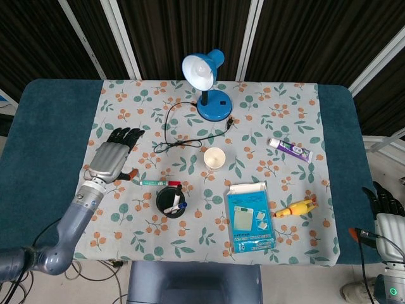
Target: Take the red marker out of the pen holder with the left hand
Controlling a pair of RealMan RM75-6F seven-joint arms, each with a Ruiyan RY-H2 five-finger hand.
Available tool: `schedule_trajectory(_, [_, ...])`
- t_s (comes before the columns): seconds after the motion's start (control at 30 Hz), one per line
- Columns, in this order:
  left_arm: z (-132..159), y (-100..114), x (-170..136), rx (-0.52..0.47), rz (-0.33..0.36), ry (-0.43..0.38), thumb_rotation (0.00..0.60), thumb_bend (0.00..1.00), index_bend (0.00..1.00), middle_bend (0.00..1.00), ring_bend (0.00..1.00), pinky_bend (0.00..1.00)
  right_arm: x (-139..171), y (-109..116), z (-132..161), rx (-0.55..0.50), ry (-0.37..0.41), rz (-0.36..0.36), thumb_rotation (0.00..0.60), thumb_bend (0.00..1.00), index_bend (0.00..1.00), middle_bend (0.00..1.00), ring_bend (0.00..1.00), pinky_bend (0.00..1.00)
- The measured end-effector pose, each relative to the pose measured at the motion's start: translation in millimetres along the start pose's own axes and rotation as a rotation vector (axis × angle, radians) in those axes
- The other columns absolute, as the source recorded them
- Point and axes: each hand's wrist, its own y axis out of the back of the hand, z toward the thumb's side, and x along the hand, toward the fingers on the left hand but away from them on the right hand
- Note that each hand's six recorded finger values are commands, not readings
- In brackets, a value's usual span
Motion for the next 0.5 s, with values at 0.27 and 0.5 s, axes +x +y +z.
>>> schedule_trajectory(0.27, [-60, 0, -78, 0.167, 0.06, 0.201, 0.6, 0.24, 0.05, 0.04, 0.0, 0.0, 0, 0, 0, 0.005, 0.0, -0.004, 0.6, 0.16, 0.13, 0.05, 0.1, 0.18])
schedule_trajectory(0.5, [-109, -16, -137, 0.103, 0.136, 0.274, 0.6, 0.24, 0.07, 0.03, 0.0, 0.0, -1, 2, -1, 0.005, -0.003, -0.012, 0.6, 0.16, 0.13, 0.05, 0.1, 0.18])
